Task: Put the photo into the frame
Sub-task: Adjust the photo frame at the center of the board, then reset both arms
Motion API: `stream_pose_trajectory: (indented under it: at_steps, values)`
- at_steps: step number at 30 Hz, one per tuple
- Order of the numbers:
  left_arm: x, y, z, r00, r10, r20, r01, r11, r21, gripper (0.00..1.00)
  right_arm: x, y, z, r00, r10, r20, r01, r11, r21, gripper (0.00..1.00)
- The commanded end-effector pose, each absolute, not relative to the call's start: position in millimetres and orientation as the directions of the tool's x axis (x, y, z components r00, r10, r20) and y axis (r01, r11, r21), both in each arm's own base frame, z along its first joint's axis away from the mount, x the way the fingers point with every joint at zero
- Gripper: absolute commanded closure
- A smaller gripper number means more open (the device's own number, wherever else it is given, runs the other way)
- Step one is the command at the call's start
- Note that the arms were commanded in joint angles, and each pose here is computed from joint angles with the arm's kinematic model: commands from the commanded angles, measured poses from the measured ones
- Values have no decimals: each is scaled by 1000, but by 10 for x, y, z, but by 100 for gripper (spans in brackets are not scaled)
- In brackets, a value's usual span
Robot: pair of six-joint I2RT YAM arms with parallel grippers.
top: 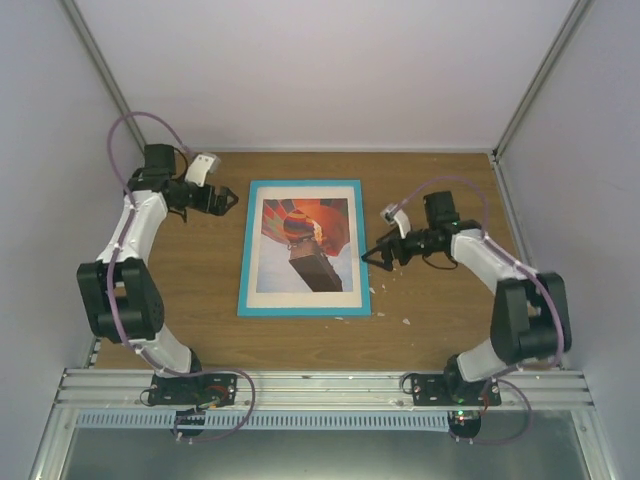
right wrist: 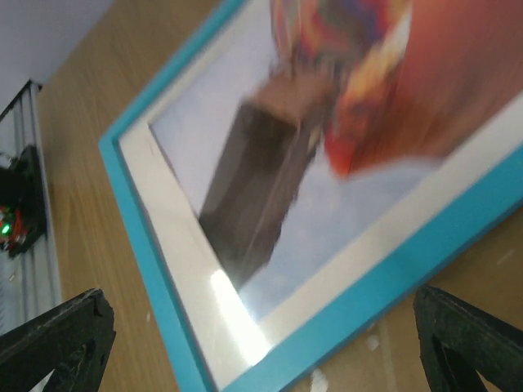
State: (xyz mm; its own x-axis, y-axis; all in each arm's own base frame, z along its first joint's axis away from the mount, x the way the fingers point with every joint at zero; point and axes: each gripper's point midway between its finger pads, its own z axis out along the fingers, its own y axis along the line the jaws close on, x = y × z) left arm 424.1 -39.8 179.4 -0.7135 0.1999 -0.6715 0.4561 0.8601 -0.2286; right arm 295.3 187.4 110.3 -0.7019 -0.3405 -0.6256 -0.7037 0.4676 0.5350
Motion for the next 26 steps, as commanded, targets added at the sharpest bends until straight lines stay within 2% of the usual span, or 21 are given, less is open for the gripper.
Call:
stream_pose_trajectory:
  at_steps: [1, 6, 10, 13, 18, 26]
  values:
    - [4290, -407, 2538, -559, 262, -787, 526, 845, -93, 1, 3312, 1755, 2052, -482, -314, -818, -807, 523, 275, 0]
    - [4312, -221, 3028, -491, 267, -830, 455, 890, 17, 1, 3582, 1468, 2758, -385, -260, -886, -776, 611, 158, 0]
    - [4232, 174, 3183, -476, 213, -853, 347, 937, 41, 1, 3693, 1029, 2982, -364, -201, -910, -697, 706, 123, 0]
    - [4176, 412, 3061, -513, 160, -843, 289, 957, 5, 1, 3713, 713, 2931, -389, -146, -910, -633, 759, 149, 0]
    - [4075, 612, 2631, -584, 75, -808, 229, 970, -76, 1, 3703, 238, 2476, -457, -65, -887, -524, 826, 209, 0]
    - [4030, 646, 2258, -630, 10, -777, 176, 976, -131, 1, 3588, 21, 2264, -468, -9, -884, -487, 837, 249, 0]
